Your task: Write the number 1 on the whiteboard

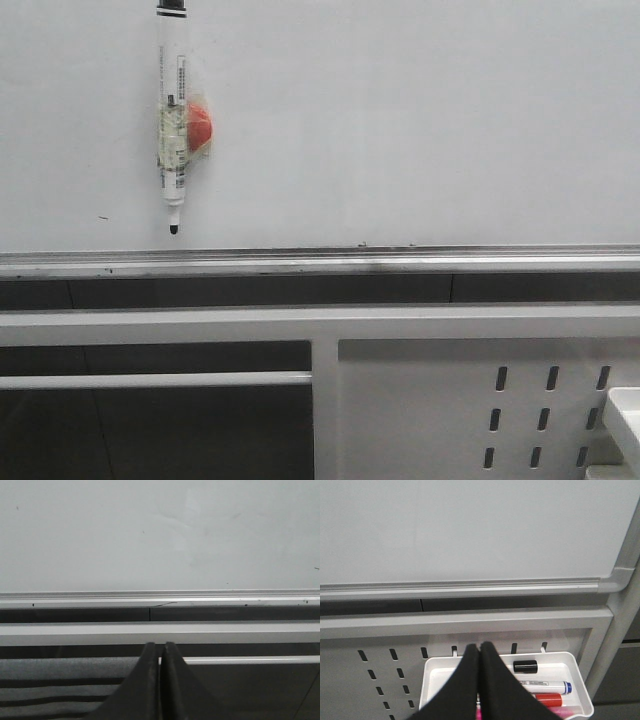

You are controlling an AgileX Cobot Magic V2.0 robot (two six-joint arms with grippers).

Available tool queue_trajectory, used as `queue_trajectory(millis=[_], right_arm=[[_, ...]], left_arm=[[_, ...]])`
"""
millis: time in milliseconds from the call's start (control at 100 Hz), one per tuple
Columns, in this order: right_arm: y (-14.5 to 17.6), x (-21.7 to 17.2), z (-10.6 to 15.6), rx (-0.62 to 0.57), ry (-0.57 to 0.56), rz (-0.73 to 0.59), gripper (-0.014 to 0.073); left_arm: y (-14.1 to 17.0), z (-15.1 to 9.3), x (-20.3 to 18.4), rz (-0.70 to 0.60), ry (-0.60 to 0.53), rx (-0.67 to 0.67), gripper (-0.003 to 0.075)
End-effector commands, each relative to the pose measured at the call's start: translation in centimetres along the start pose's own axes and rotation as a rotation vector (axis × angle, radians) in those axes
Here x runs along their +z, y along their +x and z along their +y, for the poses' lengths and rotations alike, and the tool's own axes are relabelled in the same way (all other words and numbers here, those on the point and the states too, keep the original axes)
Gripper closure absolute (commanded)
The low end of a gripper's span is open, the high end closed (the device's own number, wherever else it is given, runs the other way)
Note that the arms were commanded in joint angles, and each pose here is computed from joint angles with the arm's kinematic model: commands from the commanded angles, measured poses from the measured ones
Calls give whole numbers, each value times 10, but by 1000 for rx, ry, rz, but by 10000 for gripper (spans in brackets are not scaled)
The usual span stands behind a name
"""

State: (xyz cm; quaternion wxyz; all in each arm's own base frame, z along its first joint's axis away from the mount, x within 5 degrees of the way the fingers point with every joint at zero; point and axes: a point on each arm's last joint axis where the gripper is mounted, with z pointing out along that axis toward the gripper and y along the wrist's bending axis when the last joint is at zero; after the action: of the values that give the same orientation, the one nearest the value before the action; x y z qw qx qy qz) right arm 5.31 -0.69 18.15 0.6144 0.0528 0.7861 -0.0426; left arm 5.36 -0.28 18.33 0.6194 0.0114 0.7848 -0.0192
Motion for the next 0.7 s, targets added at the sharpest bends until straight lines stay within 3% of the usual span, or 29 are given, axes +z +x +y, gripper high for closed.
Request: queue_trajectory(millis=[0, 80, 230, 520, 580, 640, 690], right_arm=[[-1, 0, 0, 0, 5, -60, 654], [-7, -1, -1, -16, 12, -124, 654], [-29, -7, -1, -16, 20, -377, 654], [-54, -22, -2, -19, 30, -702, 654], [-55, -22, -2, 54, 10, -709, 654], [-57, -23, -3, 250, -49, -710, 654], [-60, -23, -3, 287, -62, -662, 654]], left_arm=[[1, 0, 2, -95, 0, -4, 740], [-5, 0, 1, -160, -1, -2, 740], [-18, 0, -2, -308, -3, -3, 740], [-20, 1, -3, -328, -3, -3, 740], [-23, 1, -4, -361, -4, -3, 740], [-25, 1, -4, -382, -3, -5, 740], [-29, 1, -6, -395, -1, -21, 740]])
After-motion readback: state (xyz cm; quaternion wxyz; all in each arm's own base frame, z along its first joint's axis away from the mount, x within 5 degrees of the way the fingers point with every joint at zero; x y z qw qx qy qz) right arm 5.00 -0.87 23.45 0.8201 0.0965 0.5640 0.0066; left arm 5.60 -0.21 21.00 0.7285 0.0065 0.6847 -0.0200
